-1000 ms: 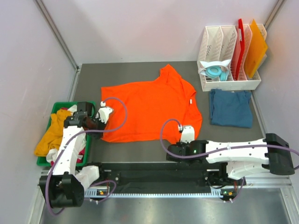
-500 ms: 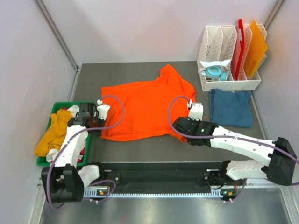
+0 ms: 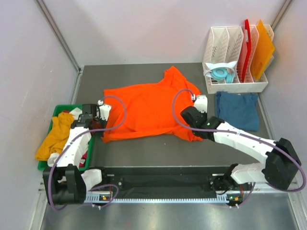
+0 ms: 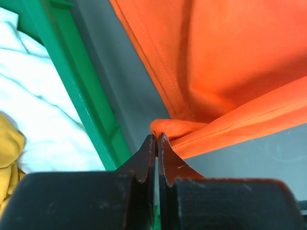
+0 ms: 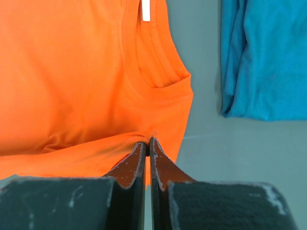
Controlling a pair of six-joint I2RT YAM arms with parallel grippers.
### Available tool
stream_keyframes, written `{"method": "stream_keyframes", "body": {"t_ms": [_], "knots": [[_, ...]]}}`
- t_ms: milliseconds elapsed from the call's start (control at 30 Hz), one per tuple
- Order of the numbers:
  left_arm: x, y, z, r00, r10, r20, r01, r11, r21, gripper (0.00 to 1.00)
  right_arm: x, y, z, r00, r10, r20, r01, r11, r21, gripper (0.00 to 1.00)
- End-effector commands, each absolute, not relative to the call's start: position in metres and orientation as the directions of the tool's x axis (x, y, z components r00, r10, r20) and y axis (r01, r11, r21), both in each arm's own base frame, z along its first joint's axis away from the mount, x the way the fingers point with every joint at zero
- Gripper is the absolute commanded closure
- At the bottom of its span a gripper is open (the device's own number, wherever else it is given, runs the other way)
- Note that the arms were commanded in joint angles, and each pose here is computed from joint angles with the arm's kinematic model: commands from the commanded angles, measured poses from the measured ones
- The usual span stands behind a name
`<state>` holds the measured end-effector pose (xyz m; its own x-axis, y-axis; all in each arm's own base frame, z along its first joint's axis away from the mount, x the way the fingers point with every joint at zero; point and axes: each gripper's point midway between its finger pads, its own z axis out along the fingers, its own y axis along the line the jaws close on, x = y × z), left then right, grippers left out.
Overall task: Fold and stack the t-shirts
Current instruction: Fold the flattened tshirt in 1/3 of the way
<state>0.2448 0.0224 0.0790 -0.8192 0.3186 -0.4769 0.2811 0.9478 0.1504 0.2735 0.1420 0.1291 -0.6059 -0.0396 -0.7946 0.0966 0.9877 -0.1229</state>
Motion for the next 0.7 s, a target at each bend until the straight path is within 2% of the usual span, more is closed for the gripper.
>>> {"method": "stream_keyframes", "body": {"t_ms": [0,167,300,567,667], "knots": [[0.253,0.025,0.086,-0.808,0.297,-0.508,0.249,0.955,0.16,1.0,0.295,0.155,0.148,-0.568,-0.053,-0.821,0.057,0.993,-0.103,1.0],[0.242,0.024,0.091,-0.814,0.335,-0.475,0.295,0.942,0.158,1.0,0.284,0.149,0.137,-0.591,-0.057,-0.805,0.045,0.994,-0.103,1.0],[0.251,0.03,0.094,-0.797,0.325,-0.509,0.259,0.945,0.197,1.0,0.285,0.14,0.131,-0.59,-0.045,-0.806,0.058,0.994,-0.098,1.0],[0.278,0.036,0.101,-0.789,0.273,-0.55,0.184,0.96,0.212,1.0,0.33,0.141,0.159,-0.535,-0.022,-0.845,0.076,0.994,-0.074,1.0],[0.283,0.037,0.094,-0.803,0.263,-0.535,0.176,0.962,0.209,1.0,0.351,0.142,0.166,-0.525,-0.024,-0.851,0.073,0.995,-0.073,1.0]]}}
